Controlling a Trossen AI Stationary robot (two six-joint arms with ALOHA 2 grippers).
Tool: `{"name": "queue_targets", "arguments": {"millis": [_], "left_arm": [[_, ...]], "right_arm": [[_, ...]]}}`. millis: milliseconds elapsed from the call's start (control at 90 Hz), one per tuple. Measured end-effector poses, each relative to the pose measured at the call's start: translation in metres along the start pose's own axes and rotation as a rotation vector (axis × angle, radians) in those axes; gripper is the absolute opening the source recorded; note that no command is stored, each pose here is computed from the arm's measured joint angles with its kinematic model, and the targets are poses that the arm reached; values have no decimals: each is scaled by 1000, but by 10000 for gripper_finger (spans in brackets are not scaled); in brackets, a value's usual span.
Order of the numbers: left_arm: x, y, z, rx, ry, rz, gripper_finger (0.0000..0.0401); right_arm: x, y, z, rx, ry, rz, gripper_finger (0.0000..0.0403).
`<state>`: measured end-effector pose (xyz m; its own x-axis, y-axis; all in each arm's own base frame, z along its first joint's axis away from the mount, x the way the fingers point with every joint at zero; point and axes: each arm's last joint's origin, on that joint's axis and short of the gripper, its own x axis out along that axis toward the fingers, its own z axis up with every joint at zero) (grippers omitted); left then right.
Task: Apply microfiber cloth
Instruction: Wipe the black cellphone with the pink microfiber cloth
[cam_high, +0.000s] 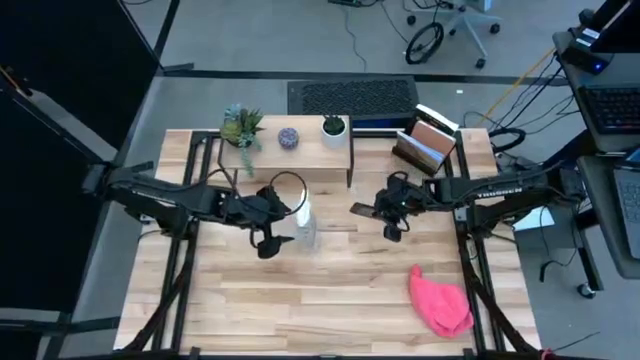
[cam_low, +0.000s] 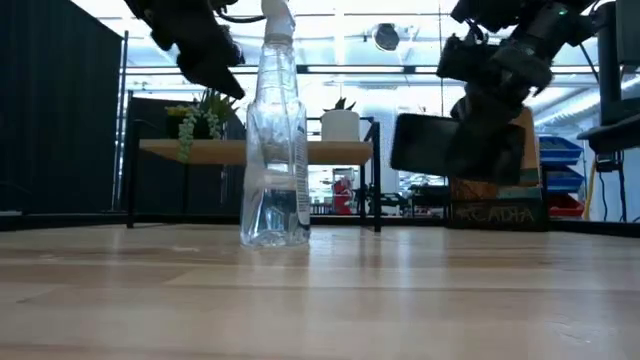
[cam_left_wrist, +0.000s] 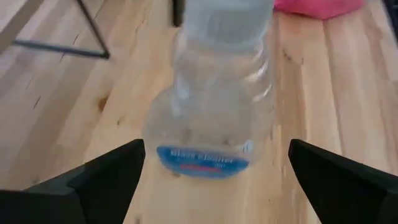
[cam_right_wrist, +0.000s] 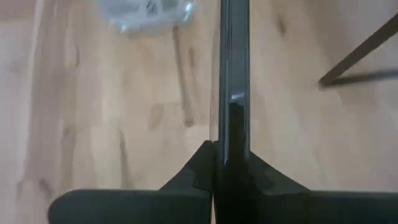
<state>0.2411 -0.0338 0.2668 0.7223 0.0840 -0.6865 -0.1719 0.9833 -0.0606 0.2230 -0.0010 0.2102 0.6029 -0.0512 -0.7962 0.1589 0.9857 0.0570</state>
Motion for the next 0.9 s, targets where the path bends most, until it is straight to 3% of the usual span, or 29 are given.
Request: {"name": "queue_targets", "arguments": {"millis": [167, 489, 700, 900], "left_arm": [[-11, -7, 0, 7, -45, 7, 384], [-18, -38, -4, 9, -117, -61, 384], [-23, -73, -3, 26, -252, -153, 384], [7, -101, -9, 30, -252, -192, 384]], "right_arm": [[-2, 24, -7, 43, 35, 66, 9], [9, 86, -7, 49, -76, 263, 9], [18, 113, 0, -9, -154, 245, 9], [18, 138, 23, -102, -214, 245, 9]]}}
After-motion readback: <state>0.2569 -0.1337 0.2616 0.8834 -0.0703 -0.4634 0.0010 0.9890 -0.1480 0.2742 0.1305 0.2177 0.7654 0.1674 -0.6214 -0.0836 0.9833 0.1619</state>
